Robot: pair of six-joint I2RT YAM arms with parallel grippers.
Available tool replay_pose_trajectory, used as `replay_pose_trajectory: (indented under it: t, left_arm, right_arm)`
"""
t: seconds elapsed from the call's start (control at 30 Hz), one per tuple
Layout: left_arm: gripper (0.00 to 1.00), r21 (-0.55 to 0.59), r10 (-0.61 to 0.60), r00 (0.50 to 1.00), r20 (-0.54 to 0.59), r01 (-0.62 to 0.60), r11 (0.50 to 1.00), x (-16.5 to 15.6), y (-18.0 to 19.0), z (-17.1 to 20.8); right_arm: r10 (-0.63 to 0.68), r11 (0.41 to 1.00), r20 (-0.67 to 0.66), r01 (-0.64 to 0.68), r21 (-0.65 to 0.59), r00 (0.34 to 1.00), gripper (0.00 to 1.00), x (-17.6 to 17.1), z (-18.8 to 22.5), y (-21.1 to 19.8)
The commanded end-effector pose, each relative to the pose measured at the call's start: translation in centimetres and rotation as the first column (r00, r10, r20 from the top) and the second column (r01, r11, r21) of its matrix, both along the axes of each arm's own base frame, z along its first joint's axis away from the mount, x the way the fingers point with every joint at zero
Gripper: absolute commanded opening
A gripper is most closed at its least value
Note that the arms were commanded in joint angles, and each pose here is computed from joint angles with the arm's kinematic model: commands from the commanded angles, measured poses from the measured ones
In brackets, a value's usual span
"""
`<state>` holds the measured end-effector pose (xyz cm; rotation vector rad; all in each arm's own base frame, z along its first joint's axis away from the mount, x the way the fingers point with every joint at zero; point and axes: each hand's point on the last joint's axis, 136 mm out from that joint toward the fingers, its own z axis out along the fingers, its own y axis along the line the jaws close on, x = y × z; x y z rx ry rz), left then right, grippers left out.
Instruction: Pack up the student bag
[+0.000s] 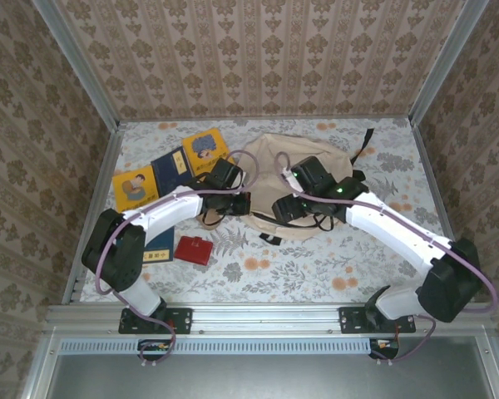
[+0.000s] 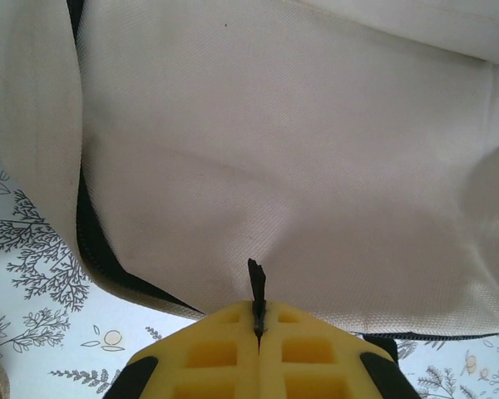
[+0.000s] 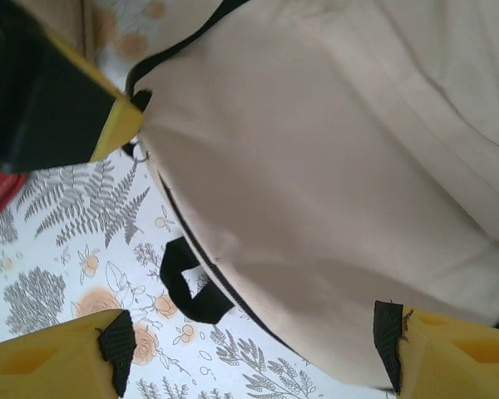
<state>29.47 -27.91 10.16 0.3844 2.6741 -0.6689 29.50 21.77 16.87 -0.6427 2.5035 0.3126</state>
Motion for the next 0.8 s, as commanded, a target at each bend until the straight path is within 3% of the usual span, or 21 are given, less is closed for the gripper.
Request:
replay_pose_trajectory:
  t: [0.0,0.13,0.33,0.43,0.6,0.77]
  left_arm:
    - [0.00,-0.055,0.026,0.998,0.055,-0.023,0.998,1.1,0.0,3.4]
    - [0.00,-0.087,0.024,0.997,0.070,-0.018,0.996,1.1,0.0,4.7]
    - [0.00,-0.106,0.017,0.997,0.070,-0.009,0.994,1.1,-0.1,5.4]
    - [0.00,-0.108,0.018,0.997,0.071,-0.010,0.994,1.1,-0.1,5.5]
    - [0.00,-0.106,0.029,0.997,0.065,-0.022,0.994,1.2,0.3,5.2]
    - [0.00,-0.092,0.043,0.998,0.052,-0.039,0.995,1.2,1.1,4.6]
  right_arm:
    - [0.239,0.969,-0.003,-0.239,-0.059,0.971,0.78,-0.5,-1.2,1.8]
    - [0.367,0.928,0.058,-0.361,-0.095,0.929,0.80,0.1,-2.9,2.9]
    - [0.418,0.905,0.063,-0.409,-0.121,0.906,0.79,1.4,-4.1,3.8]
    - [0.431,0.893,0.040,-0.419,-0.163,0.902,0.71,2.1,-5.1,3.7]
    - [0.415,0.892,0.066,-0.392,-0.224,0.907,0.47,3.7,-5.5,3.1]
    - [0.412,0.896,0.109,-0.381,-0.227,0.905,0.43,4.2,-4.4,2.9]
